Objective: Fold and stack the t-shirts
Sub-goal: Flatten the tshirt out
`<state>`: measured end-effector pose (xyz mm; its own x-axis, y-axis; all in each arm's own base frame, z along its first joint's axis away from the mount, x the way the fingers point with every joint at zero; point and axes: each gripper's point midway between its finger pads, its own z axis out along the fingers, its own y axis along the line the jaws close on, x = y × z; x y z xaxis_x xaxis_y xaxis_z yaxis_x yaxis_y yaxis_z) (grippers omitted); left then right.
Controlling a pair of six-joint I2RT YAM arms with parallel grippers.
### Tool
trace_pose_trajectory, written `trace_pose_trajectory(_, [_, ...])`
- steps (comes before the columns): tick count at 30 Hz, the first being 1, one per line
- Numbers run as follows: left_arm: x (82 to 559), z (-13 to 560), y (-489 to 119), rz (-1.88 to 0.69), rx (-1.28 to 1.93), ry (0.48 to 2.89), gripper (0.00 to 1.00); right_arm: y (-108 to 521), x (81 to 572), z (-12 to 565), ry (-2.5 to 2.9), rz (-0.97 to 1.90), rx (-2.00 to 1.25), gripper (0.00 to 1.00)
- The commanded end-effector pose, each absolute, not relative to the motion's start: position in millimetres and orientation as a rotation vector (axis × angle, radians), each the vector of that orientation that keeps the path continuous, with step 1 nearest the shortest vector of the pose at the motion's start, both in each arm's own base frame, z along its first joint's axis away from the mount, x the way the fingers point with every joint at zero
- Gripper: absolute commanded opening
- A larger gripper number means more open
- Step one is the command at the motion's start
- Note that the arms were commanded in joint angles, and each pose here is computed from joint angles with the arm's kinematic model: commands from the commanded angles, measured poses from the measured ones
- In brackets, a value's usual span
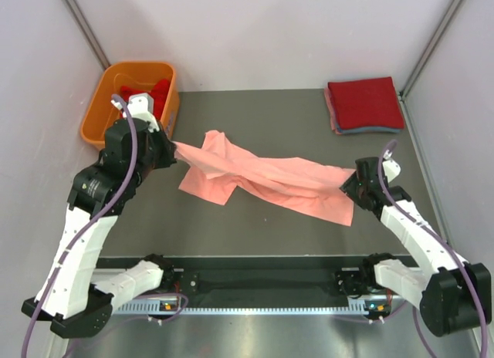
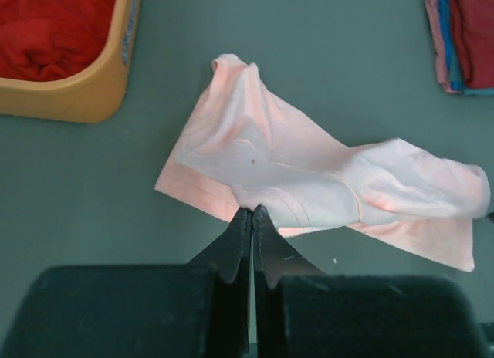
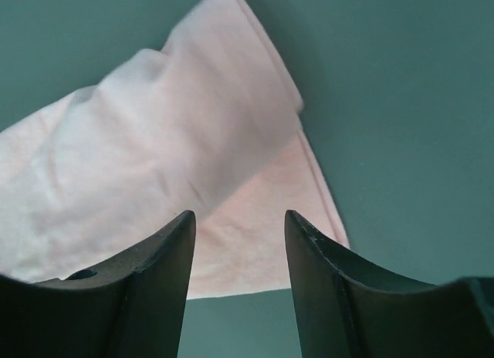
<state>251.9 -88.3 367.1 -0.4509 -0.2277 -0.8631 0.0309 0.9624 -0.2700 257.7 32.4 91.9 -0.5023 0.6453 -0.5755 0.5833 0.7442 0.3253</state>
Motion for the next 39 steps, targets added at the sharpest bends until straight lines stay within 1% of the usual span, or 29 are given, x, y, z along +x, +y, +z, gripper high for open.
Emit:
trace_pose_trajectory(1, [251, 391, -66, -0.199, -0.189, 1.945, 0.0, 45, 279, 93, 2.219, 0.213, 0.858, 0.5])
trace_pose_trajectory(5, [252, 398, -70, -0.219, -0.171, 1.948, 0.0, 48, 295, 79, 2.217, 0.219, 0.817, 0.5])
trace_pose_trajectory(10, [253, 391, -76, -0.238, -0.154, 1.971, 0.0, 45, 305, 63, 2.226, 0.166, 0.775, 0.5])
trace_pose_trajectory(16, [254, 383, -80, -0.262, -0.153, 1.981, 0.0, 48, 300, 39, 2.274, 0.161, 0.795, 0.5])
trace_pose_trajectory(18, [254, 380, -83, -0.272, -0.149, 1.988, 0.0, 45, 297, 31, 2.3, 0.126, 0.809, 0.42])
trace_pose_trajectory(19, [254, 377, -85, -0.281, -0.143, 1.997, 0.0, 42, 294, 27, 2.315, 0.099, 0.819, 0.26])
trace_pose_trajectory(20, [254, 375, -85, -0.282, -0.14, 2.002, 0.0, 41, 294, 26, 2.317, 0.091, 0.819, 0.15])
trace_pose_trajectory(21, [253, 374, -86, -0.284, -0.141, 2.002, 0.0, 39, 293, 26, 2.32, 0.075, 0.816, 0.04])
trace_pose_trajectory(22, [253, 373, -86, -0.285, -0.141, 2.005, 0.0, 36, 288, 26, 2.339, 0.049, 0.812, 0.0])
trace_pose_trajectory(24, [251, 374, -84, -0.284, -0.143, 2.002, 0.0, 30, 289, 44, 2.303, 0.015, 0.807, 0.0])
trace_pose_trajectory(25, [249, 374, -83, -0.281, -0.147, 2.002, 0.0, 22, 278, 48, 2.319, -0.043, 0.808, 0.0])
trace_pose_trajectory(26, [247, 376, -81, -0.284, -0.151, 1.992, 0.0, 19, 281, 70, 2.258, -0.027, 0.807, 0.0])
trace_pose_trajectory(28, [245, 378, -79, -0.282, -0.161, 1.984, 0.0, 11, 269, 88, 2.236, -0.061, 0.803, 0.0])
trace_pose_trajectory(29, [242, 379, -78, -0.285, -0.162, 1.983, 0.0, 9, 267, 107, 2.183, -0.031, 0.801, 0.0])
trace_pose_trajectory(34, [235, 384, -87, -0.368, -0.148, 1.97, 0.0, 5, 254, 159, 2.097, 0.012, 0.794, 0.0])
trace_pose_trajectory(36, [235, 384, -89, -0.375, -0.146, 1.97, 0.0, 5, 255, 172, 2.079, 0.02, 0.786, 0.0])
trace_pose_trajectory(39, [248, 366, -86, -0.31, -0.148, 1.999, 0.0, 9, 281, 198, 2.026, 0.042, 0.725, 0.0])
